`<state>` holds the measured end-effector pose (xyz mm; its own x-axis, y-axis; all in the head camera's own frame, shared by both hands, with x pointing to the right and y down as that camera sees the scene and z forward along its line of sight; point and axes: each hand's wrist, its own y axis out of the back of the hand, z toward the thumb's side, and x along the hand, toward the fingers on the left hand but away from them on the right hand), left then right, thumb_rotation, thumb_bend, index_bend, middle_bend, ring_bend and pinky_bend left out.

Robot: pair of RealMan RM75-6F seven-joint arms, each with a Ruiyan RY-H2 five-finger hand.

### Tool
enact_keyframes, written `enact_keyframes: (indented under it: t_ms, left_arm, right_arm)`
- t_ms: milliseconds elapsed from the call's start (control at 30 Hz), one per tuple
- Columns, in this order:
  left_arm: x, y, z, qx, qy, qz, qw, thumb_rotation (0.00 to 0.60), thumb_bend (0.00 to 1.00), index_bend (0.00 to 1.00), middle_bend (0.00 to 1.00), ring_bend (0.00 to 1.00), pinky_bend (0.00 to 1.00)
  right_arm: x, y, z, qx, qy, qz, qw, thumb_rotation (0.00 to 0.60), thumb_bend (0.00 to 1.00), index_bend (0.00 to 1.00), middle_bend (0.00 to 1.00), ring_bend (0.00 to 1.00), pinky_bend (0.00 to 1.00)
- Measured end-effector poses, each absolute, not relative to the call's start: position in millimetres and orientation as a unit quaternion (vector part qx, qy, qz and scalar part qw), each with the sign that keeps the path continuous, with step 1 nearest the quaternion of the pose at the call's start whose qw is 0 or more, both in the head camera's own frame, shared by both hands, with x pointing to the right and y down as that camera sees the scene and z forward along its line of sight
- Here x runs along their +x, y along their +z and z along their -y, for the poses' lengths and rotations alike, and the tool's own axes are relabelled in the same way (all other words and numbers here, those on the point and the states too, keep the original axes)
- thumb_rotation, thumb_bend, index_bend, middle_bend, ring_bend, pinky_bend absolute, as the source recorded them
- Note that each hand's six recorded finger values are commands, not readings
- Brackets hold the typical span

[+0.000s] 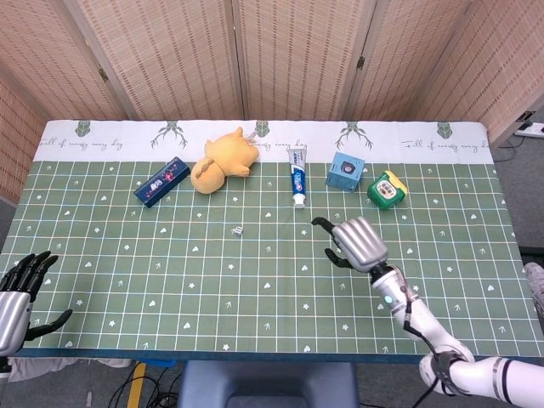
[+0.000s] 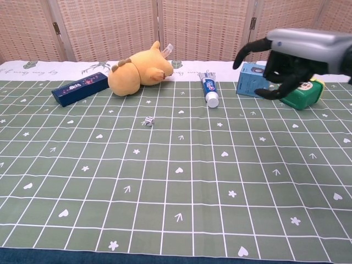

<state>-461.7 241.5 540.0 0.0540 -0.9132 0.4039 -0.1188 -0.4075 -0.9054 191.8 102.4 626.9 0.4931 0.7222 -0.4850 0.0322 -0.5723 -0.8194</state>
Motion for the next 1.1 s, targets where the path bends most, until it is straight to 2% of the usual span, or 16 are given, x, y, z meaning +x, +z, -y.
enact_keyframes:
  t_ms: [100,167,233,333,667,900,1100]
  left_arm:
    - [-462,539,-242,-0.631,-0.552,-0.410,0.359,0.600,0.20,0.13,0.11,0.09,0.18]
    - [-463,539,-241,-0.631,-0.551,-0.411,0.360,0.600,0.20,0.13,0.11,0.09,0.18]
    - [-464,537,-241,-0.630,-0.551,-0.412,0.361,0.600,0.20,0.13,0.11,0.09,0.18]
    - [-466,536,-241,-0.629,-0.550,-0.414,0.362,0.600,0.20,0.13,0.11,0.09,0.18]
    - [-475,532,-245,-0.621,-0.556,-0.418,0.361,0.600,0.20,0.13,0.11,0.09,0.18]
    - [-484,531,-251,-0.614,-0.564,-0.423,0.355,0.600,0.20,0.13,0.11,0.09,0.18]
    - [-492,530,-256,-0.606,-0.573,-0.427,0.349,0.600,0.20,0.13,0.11,0.09,0.18]
  right_arm:
    - [163,636,-93,-0.774,0.433,0.237,0.397,0.600,0.31,0.39,1.00,1.00,1.00]
    - [146,642,-88,-0.775,0.430,0.234,0.400,0.600,0.27,0.42,1.00,1.00,1.00]
    - [128,650,-82,-0.775,0.428,0.230,0.405,0.600,0.21,0.43,1.00,1.00,1.00]
    - [105,660,-77,-0.775,0.428,0.223,0.409,0.600,0.18,0.43,1.00,1.00,1.00]
    - [40,695,-68,-0.774,0.439,0.191,0.414,0.600,0.26,0.43,1.00,1.00,1.00]
    - [2,715,-68,-0.768,0.455,0.161,0.420,0.600,0.25,0.43,1.00,1.00,1.00]
    - [-13,729,-65,-0.761,0.473,0.152,0.418,0.600,0.24,0.43,1.00,1.00,1.00]
